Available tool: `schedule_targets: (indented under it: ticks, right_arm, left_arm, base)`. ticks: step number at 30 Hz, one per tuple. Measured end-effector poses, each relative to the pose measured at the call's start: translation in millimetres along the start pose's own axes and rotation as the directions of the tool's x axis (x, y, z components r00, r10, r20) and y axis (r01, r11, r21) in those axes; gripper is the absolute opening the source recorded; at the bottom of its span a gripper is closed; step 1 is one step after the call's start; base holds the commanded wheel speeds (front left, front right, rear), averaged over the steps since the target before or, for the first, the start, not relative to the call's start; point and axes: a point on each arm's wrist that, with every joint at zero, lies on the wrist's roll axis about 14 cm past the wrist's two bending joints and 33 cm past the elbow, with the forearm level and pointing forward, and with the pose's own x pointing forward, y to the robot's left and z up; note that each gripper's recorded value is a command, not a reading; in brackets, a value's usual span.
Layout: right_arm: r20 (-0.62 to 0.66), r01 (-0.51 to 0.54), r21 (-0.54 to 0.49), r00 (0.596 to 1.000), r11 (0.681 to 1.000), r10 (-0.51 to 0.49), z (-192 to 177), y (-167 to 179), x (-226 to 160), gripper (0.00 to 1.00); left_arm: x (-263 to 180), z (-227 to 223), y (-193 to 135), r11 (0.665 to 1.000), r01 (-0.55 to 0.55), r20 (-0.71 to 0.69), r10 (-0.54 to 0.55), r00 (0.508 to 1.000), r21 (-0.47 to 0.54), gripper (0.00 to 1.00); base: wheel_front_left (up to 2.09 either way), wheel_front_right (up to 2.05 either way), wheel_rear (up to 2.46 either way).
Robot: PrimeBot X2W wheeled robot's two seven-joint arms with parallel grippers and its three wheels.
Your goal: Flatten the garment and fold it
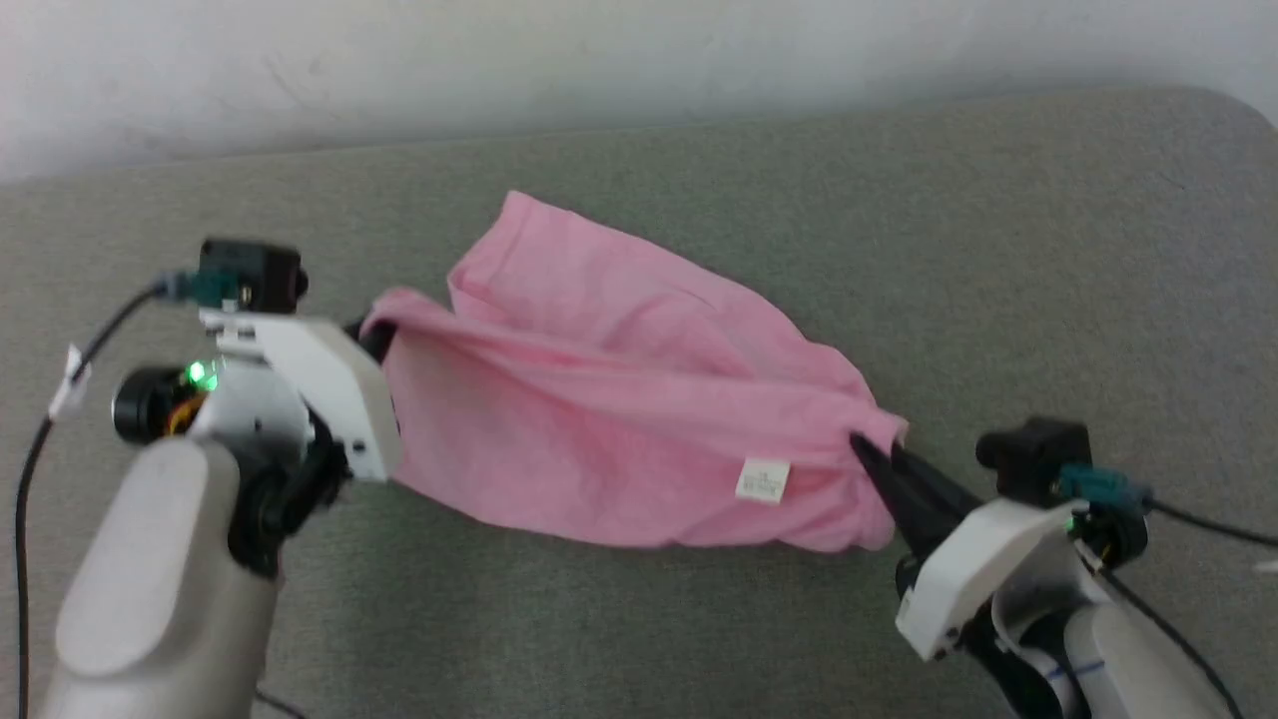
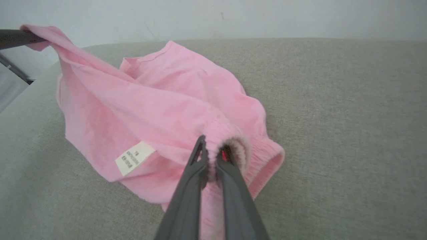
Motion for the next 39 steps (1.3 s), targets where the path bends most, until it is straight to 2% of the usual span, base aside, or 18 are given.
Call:
schedule_targets:
  ticks: [8, 17, 18, 19, 20, 21, 25, 29, 39]
  right_arm:
    - [0.047, 0.065, 0.065, 0.997, 0.996, -0.068, 12, -34, 33, 0.00]
    - [0.002, 0.096, 0.105, 0.995, 0.990, -0.096, -7, -53, 55, 0.01]
    - [-0.001, 0.097, 0.108, 0.995, 0.989, -0.097, -9, -54, 56, 0.16]
    - [-0.002, 0.099, 0.107, 0.995, 0.989, -0.099, -11, -56, 57, 0.36]
    - [-0.001, 0.101, 0.105, 0.995, 0.989, -0.101, -12, -57, 58, 0.78]
    - [0.000, 0.101, 0.102, 0.995, 0.990, -0.102, -13, -57, 58, 1.00]
    - [0.022, 0.100, 0.080, 0.995, 0.992, -0.102, -16, -60, 56, 1.00]
    - [0.100, 0.094, 0.029, 0.990, 0.995, -0.096, -1, -63, 47, 1.00]
    - [0.259, 0.153, -0.026, 0.956, 0.988, -0.142, 33, -65, -2, 1.00]
  left_arm:
    - [77, 11, 2, 0.999, 0.025, -0.146, -0.021, 0.989, 0.029, 0.00]
    - [145, -22, 5, 1.000, 0.017, -0.289, -0.010, 0.957, 0.023, 0.00]
    - [151, -30, 4, 1.000, 0.021, -0.306, -0.014, 0.952, 0.018, 0.11]
    - [156, -36, 2, 1.000, 0.024, -0.319, -0.019, 0.947, 0.011, 0.50]
    - [160, -43, -2, 0.999, 0.035, -0.327, -0.031, 0.944, 0.007, 1.00]
    - [165, -45, -5, 0.999, 0.041, -0.324, -0.038, 0.945, 0.001, 1.00]
    - [177, -41, -18, 0.997, 0.073, -0.264, -0.077, 0.962, -0.024, 1.00]
    - [174, -32, -22, 0.995, 0.083, -0.193, -0.090, 0.977, -0.047, 1.00]
    - [124, -7, -10, 0.997, 0.076, -0.120, -0.076, 0.990, -0.010, 1.00]
  base:
    - [0.00, 0.00, 0.00]
    - [0.00, 0.00, 0.00]
    - [0.00, 0.00, 0.00]
    - [0.00, 0.00, 0.00]
    - [0.00, 0.00, 0.00]
    - [0.00, 0.00, 0.00]
    - [0.00, 0.00, 0.00]
    - [0.00, 0.00, 0.00]
    - [0.00, 0.00, 0.00]
